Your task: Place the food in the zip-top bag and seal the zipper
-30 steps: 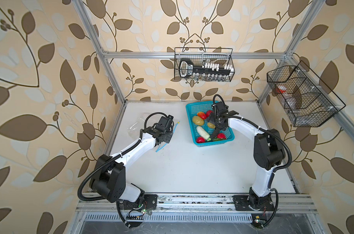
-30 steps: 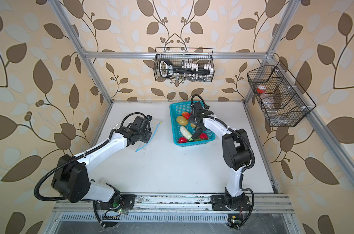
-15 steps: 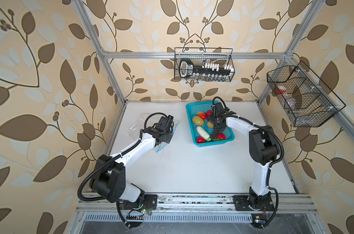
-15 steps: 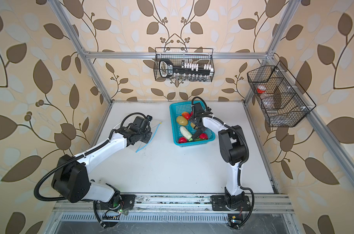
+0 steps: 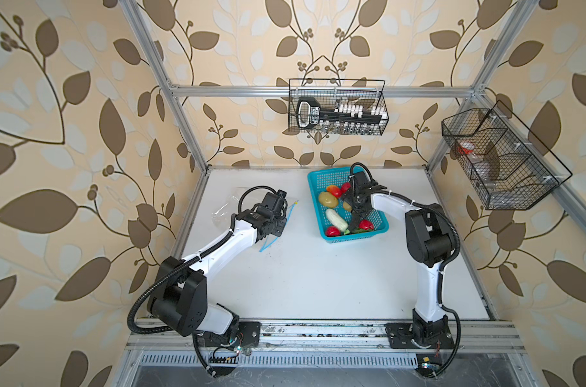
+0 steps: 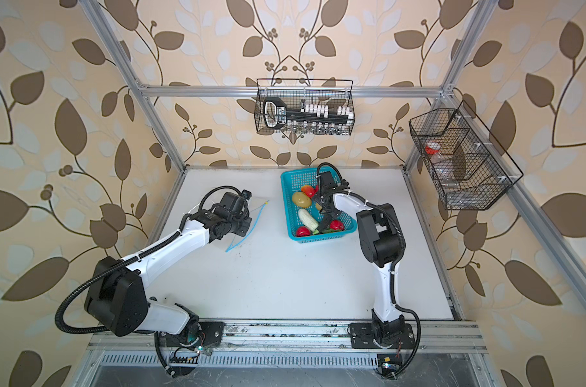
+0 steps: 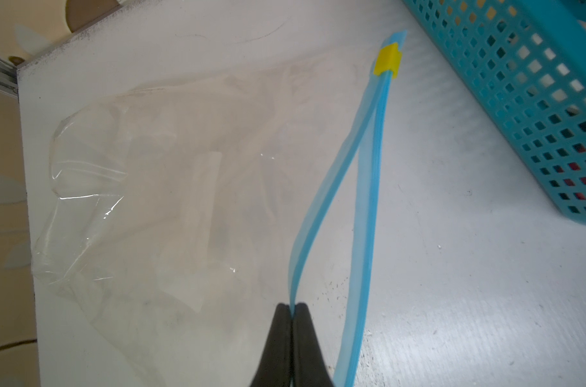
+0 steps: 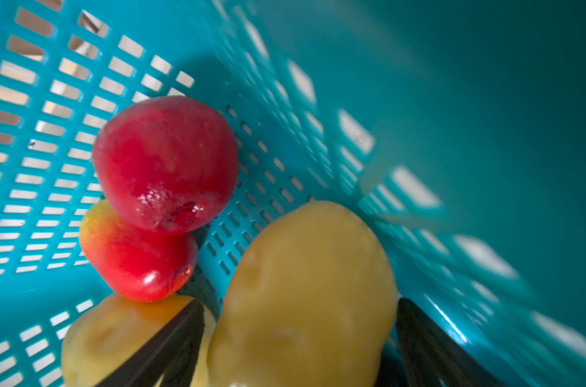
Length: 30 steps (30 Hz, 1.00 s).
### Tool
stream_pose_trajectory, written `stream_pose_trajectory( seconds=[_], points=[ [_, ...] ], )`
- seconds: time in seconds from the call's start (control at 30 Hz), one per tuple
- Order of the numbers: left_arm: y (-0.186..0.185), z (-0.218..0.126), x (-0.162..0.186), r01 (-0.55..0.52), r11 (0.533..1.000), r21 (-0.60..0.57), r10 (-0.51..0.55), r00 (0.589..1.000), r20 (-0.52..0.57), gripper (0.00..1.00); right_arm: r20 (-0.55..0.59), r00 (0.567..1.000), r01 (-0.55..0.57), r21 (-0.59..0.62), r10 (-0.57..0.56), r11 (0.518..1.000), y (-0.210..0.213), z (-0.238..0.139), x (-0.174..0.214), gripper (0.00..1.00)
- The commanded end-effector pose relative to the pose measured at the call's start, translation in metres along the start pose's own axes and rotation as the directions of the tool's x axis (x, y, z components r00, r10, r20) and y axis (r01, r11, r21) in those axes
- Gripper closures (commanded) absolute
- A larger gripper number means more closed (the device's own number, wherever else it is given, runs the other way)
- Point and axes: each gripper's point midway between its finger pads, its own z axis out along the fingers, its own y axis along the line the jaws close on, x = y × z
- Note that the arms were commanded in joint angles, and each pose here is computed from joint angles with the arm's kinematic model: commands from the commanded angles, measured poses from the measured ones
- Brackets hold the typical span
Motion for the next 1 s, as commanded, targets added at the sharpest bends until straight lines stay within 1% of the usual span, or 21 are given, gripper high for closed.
stream_pose_trajectory(
  seconds=[0.0, 0.1, 0.17, 0.2, 0.23, 0.3, 0.37, 0.4, 0.47, 0.63, 0.67, 0.77, 0.83, 0.97],
  points=[
    [0.007, -0.003, -0.005, 0.032, 0.999, -0.013, -0.032, 0.999, 0.024, 1.0, 0.002, 0.999, -0.033, 0.01, 0.033, 0.999, -0.001, 0.009, -0.004, 0.11],
    [0.006, -0.002, -0.004, 0.035, 0.999, -0.009, -0.035, 0.999, 0.019, 1.0, -0.001, 1.0, -0.031, 0.007, 0.031, 1.0, -0.001, 0.012, -0.004, 0.15],
    [0.006, -0.002, -0.003, 0.035, 0.999, -0.004, -0.035, 0.999, 0.019, 1.0, -0.007, 0.999, -0.033, -0.002, 0.033, 0.999, 0.001, 0.013, -0.003, 0.24],
    [0.006, -0.001, -0.003, 0.036, 0.999, -0.004, -0.036, 0.999, 0.017, 1.0, -0.014, 0.999, -0.032, -0.007, 0.032, 0.999, 0.001, 0.015, -0.001, 0.27],
    [0.006, -0.001, -0.002, 0.035, 0.999, -0.006, -0.035, 0.999, 0.013, 1.0, -0.027, 0.999, -0.033, -0.016, 0.033, 0.999, 0.002, 0.017, 0.001, 0.28],
    [0.007, -0.002, -0.002, 0.037, 0.999, -0.006, -0.037, 0.999, 0.002, 1.0, -0.058, 0.998, -0.039, -0.04, 0.036, 0.998, 0.005, 0.02, 0.004, 0.35],
    [0.007, -0.004, -0.002, 0.058, 0.998, 0.022, -0.058, 0.998, -0.021, 1.0, -0.068, 0.997, -0.043, -0.051, 0.04, 0.998, 0.007, 0.021, 0.006, 0.36],
    [0.007, -0.004, -0.002, 0.068, 0.997, 0.029, -0.068, 0.997, -0.025, 1.0, -0.067, 0.997, -0.044, -0.054, 0.04, 0.998, 0.008, 0.02, 0.005, 0.39],
    [0.008, -0.003, -0.002, 0.074, 0.997, 0.027, -0.073, 0.997, -0.021, 1.0, -0.062, 0.997, -0.043, -0.064, 0.039, 0.997, 0.01, 0.017, 0.004, 0.41],
    [0.01, 0.0, 0.0, 0.077, 0.997, 0.022, -0.077, 0.997, -0.024, 1.0, -0.053, 0.998, -0.043, -0.1, 0.038, 0.994, 0.015, 0.009, 0.002, 0.5],
    [0.011, 0.0, 0.0, 0.078, 0.997, 0.02, -0.078, 0.997, -0.024, 1.0, -0.051, 0.998, -0.047, -0.107, 0.042, 0.993, 0.015, 0.007, 0.001, 0.53],
    [0.014, 0.0, 0.002, 0.083, 0.996, 0.014, -0.083, 0.996, -0.032, 1.0, -0.041, 0.998, -0.055, -0.129, 0.05, 0.99, 0.015, 0.001, 0.0, 0.55],
    [0.017, -0.001, 0.003, 0.101, 0.995, 0.022, -0.1, 0.994, -0.042, 1.0, -0.028, 0.998, -0.059, -0.129, 0.055, 0.99, 0.012, -0.004, -0.004, 0.55],
    [0.022, 0.001, 0.006, 0.134, 0.99, 0.038, -0.132, 0.99, -0.054, 1.0, -0.003, 0.999, -0.042, -0.174, 0.042, 0.984, 0.018, -0.017, -0.01, 0.55]
  ],
)
